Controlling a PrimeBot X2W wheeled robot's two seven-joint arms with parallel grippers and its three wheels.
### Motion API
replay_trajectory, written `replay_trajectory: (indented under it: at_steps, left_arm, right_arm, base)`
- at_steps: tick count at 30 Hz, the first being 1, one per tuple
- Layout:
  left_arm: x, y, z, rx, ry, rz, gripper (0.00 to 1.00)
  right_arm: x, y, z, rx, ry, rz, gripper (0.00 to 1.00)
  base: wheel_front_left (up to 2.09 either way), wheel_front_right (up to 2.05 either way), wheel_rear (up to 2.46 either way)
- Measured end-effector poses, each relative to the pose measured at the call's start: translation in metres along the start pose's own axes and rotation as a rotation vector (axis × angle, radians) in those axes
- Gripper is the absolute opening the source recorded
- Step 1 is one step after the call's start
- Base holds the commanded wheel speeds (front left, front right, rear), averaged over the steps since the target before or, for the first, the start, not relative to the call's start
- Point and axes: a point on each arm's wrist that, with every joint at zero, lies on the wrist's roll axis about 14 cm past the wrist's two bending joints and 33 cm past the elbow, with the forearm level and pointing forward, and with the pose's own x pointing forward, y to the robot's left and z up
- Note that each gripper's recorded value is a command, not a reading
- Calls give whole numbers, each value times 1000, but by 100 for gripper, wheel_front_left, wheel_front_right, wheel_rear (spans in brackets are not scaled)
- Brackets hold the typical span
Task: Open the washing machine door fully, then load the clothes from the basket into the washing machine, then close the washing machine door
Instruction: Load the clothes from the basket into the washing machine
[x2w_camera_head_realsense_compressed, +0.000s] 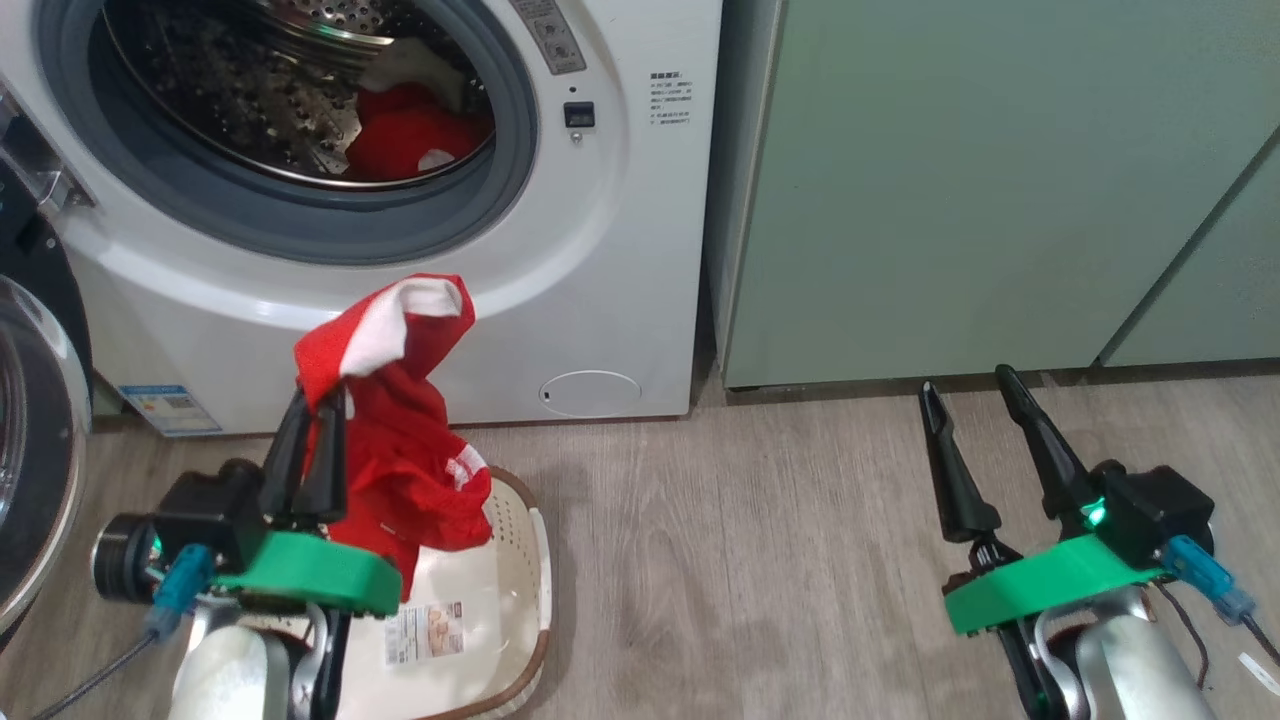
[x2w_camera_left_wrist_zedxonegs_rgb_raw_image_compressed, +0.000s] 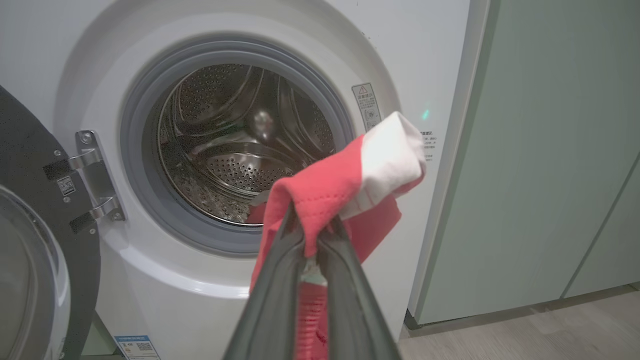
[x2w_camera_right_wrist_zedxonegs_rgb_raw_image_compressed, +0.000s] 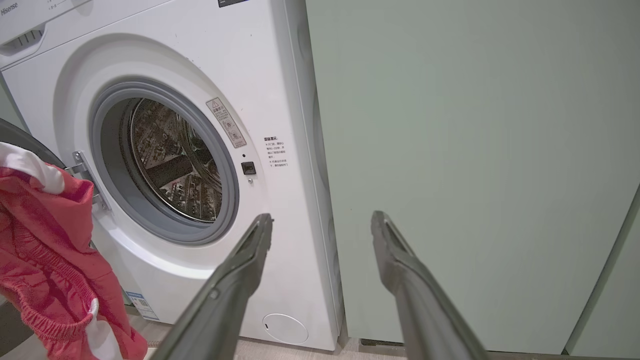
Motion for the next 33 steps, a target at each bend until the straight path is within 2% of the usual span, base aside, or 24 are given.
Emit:
replay_trajectory:
  at_steps: [14, 21, 25, 33]
  left_arm:
    - [-2, -10, 0, -28, -1, -16, 0]
    - [7, -1, -9, -60, 13, 21, 0]
    - [31, 5, -8, -68, -16, 39, 0]
    - [110, 20, 2, -62, -135, 50, 0]
  right_arm:
    - [-10, -5, -2, -2, 11, -20, 100]
    - [-10, -12, -11, -4, 39, -41, 100]
    - [-5, -18, -21, -8, 68, -58, 100]
    - [21, -30, -43, -22, 117, -78, 100]
  base:
    - [0, 0, 0]
    - [0, 0, 0]
    - [0, 0, 0]
    - [0, 0, 0]
